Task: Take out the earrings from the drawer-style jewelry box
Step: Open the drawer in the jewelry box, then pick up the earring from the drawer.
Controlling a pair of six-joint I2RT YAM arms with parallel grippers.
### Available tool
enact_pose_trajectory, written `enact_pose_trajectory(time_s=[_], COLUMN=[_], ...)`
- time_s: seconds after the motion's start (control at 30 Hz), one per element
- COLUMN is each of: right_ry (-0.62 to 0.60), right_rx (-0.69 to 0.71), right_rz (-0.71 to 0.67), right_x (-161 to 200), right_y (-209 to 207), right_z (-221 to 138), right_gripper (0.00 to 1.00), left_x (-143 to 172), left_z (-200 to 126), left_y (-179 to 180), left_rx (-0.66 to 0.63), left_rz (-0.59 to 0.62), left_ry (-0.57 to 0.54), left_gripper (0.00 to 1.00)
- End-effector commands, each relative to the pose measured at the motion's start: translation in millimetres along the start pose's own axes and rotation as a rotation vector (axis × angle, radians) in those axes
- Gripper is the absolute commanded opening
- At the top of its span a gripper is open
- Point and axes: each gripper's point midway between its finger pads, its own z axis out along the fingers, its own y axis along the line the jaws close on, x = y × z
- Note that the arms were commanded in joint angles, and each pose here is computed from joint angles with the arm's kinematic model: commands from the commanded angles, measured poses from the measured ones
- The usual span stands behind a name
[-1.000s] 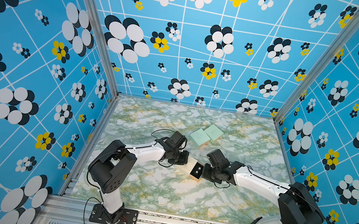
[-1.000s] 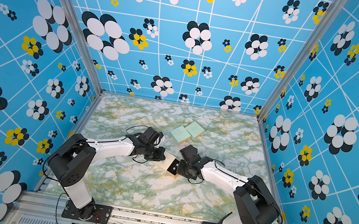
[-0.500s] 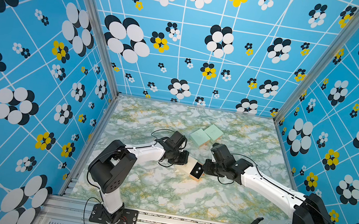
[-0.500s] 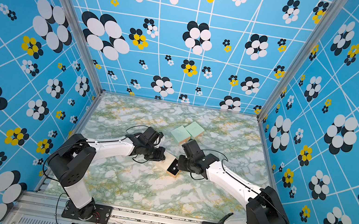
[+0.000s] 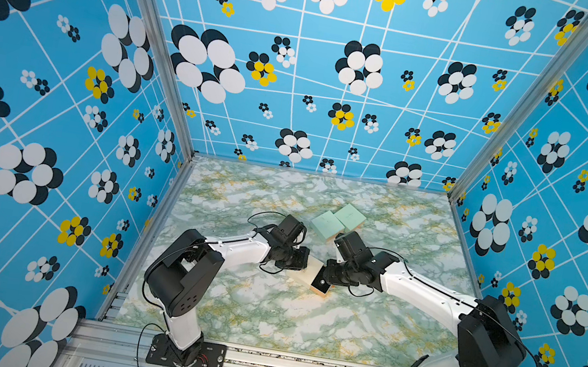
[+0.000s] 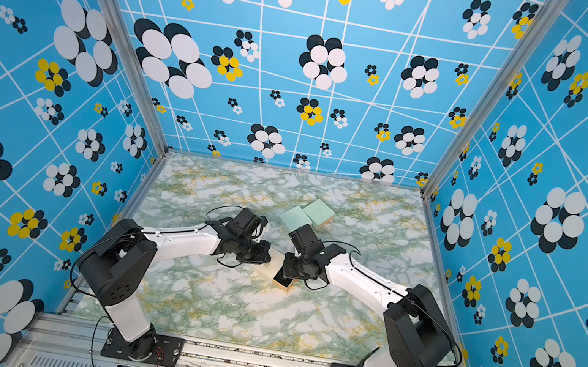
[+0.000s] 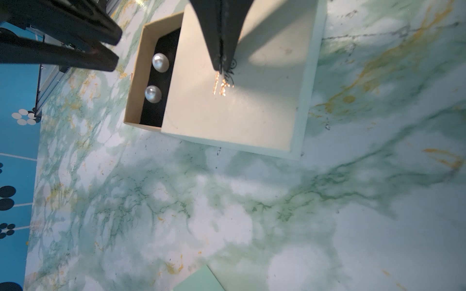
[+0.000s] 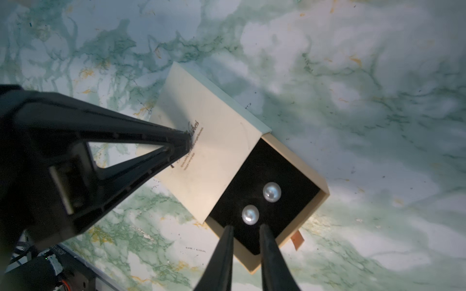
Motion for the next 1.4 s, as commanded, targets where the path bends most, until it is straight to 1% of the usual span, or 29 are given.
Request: enact_pose_trajectory(time_s=[0.0, 0.27, 0.67, 1.37], right_ry=[0.039, 0.052, 0.062, 0.068], right_rx=[0.002, 0.042, 0.042, 0.049], right_rz=[0.005, 0.014, 0.015, 0.017], right_x=[12, 15, 15, 17], right_y=[0, -7, -2, -3], right_z=[10, 18, 26, 32], right_gripper=[0.23, 0.23, 0.26, 0.26], left_x=[35, 37, 40, 40], left_z=[10, 10, 10, 7], left_y=[58, 57, 57, 58], left_rx=[-0.204, -0.203, -0.205, -0.214], left_rz=[-0.058, -0.059, -0.063, -0.059], left_ry=[0.115, 0.114, 0.113, 0.116], left_gripper=[0.0, 0.0, 0.0, 0.0])
